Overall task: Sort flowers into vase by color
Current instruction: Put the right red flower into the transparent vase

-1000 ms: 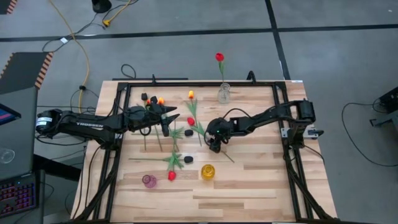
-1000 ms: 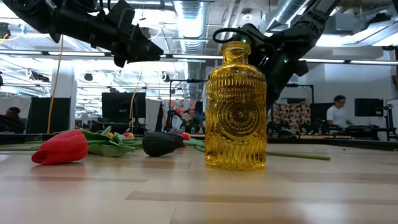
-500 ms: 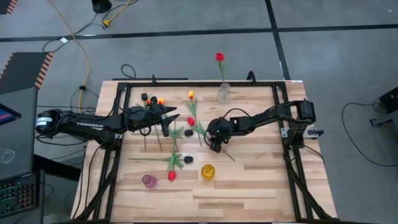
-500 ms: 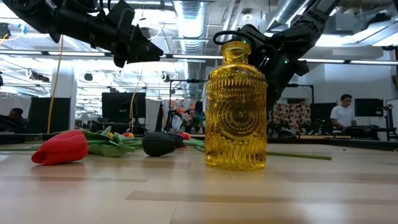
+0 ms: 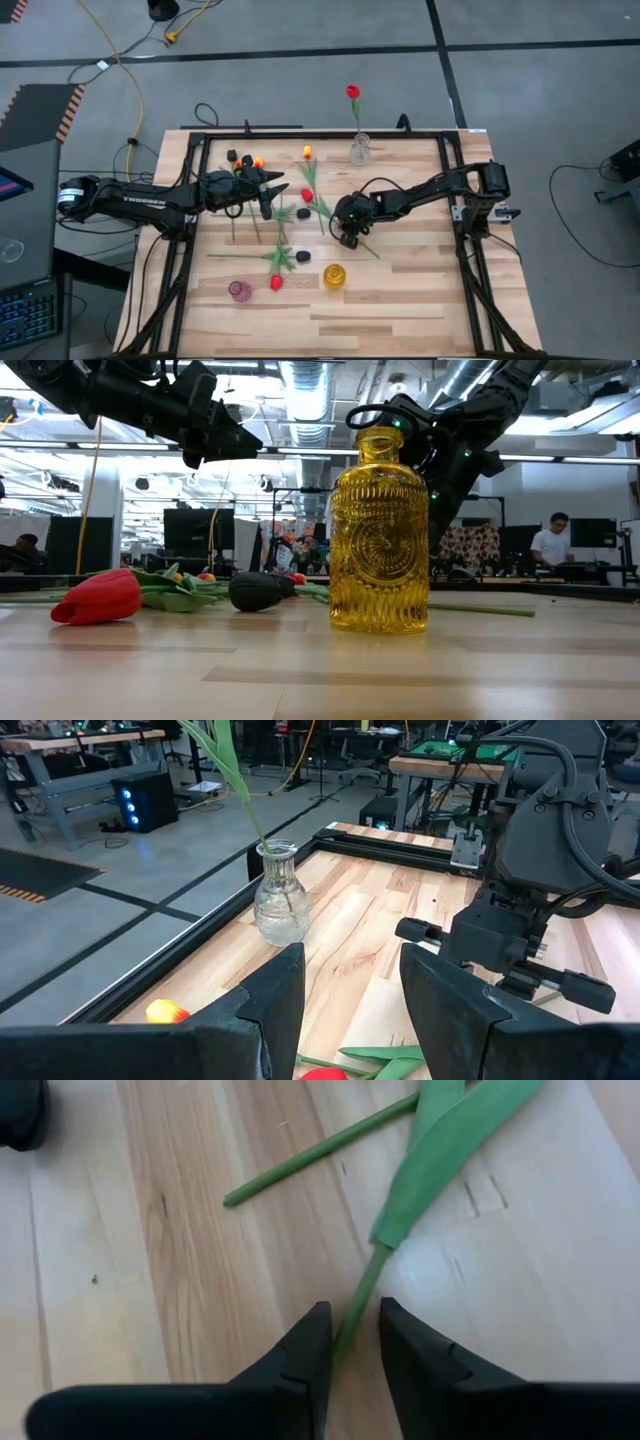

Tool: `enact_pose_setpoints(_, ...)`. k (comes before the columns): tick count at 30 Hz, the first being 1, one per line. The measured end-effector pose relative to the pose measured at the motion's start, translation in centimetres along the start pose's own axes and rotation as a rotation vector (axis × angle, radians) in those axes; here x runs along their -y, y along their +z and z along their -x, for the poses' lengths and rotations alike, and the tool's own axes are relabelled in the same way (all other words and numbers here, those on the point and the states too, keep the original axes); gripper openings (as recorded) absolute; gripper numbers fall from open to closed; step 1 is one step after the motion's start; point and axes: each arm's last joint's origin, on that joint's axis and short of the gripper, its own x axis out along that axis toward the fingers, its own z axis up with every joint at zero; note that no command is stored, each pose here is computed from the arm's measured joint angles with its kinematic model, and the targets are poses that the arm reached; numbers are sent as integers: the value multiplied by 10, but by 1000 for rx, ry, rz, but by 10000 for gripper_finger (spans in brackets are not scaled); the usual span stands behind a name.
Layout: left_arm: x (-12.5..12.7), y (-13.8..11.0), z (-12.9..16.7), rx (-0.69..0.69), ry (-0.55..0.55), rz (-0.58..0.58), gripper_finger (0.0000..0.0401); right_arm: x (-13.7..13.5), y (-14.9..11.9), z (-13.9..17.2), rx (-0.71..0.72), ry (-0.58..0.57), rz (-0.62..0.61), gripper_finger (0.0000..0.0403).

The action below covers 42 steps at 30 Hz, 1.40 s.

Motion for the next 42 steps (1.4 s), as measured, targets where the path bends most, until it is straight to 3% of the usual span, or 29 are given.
enact_pose_setpoints(13,0,0,0,0,-1,0,153,2,0,0,-3,14,-33,20)
enact_pose_setpoints(20,0,0,0,0,-1,0,153,5,4,10,20,21,-44,16)
enact_pose_setpoints(30,0,0,0,0,-1,0,153,17,20,61,126,14,-65,16)
enact_pose_setpoints(42,0,0,0,1,-1,0,153,43,34,131,347,-34,31,16)
